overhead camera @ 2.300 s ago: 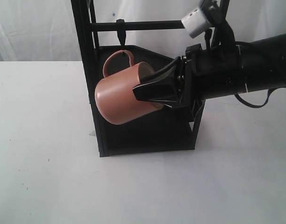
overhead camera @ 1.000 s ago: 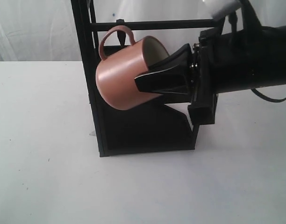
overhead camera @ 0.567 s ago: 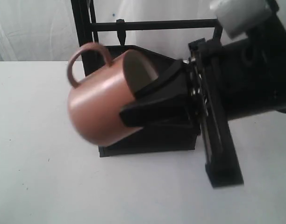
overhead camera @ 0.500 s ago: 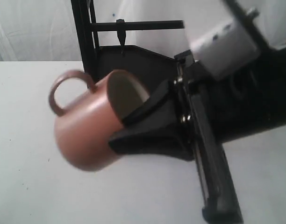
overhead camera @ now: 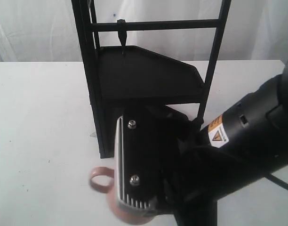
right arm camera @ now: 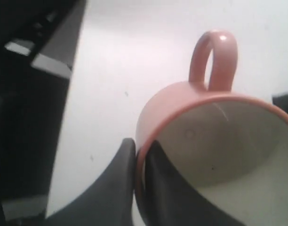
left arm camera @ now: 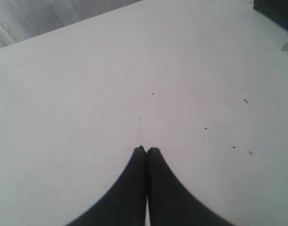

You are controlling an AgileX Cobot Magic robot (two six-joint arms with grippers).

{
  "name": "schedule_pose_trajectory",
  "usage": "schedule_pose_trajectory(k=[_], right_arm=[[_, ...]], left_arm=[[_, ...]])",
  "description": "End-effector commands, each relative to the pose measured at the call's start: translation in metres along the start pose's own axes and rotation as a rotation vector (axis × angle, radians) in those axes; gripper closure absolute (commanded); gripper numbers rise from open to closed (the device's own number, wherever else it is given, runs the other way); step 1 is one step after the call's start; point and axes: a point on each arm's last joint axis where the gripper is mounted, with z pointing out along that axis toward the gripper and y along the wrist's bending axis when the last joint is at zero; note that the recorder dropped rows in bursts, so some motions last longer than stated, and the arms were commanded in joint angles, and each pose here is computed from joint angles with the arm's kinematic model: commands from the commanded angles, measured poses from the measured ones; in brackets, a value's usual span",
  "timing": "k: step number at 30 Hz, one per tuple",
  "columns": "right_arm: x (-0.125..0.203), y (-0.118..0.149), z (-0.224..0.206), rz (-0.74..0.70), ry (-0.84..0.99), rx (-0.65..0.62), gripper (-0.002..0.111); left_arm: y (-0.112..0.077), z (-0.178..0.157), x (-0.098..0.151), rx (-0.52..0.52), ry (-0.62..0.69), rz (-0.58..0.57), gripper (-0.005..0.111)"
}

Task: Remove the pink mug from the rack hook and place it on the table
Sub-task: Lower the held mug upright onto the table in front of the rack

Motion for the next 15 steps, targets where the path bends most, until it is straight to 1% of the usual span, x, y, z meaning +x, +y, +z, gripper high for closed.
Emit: schedule_pose_trajectory(k=[1, 4, 12, 15], right_arm=[[0.0095, -0.0168, -0.0009, 0.112, 0.13, 0.164, 0.108], [0.0114, -0.0193, -0.0012, 0.142, 0.151, 0.191, 0.108], [0.0119, -0.0198, -0.0014, 0.135, 0.157, 0.197, 0.108], [0.0117, -0.022, -0.0018, 0.123, 0.152, 0.218, 0.108]], left_arm=[[-0.0005, -0.0002, -0.0001, 0.008, -0.006, -0.01, 0.107], [-0.0005, -0.0002, -0.0001, 0.008, -0.006, -0.01, 0.107], [-0.0005, -0.0002, -0.0001, 0.008, -0.006, -0.01, 0.107], [-0.0005, -0.0002, -0.0001, 0.008, -0.006, -0.01, 0.107]])
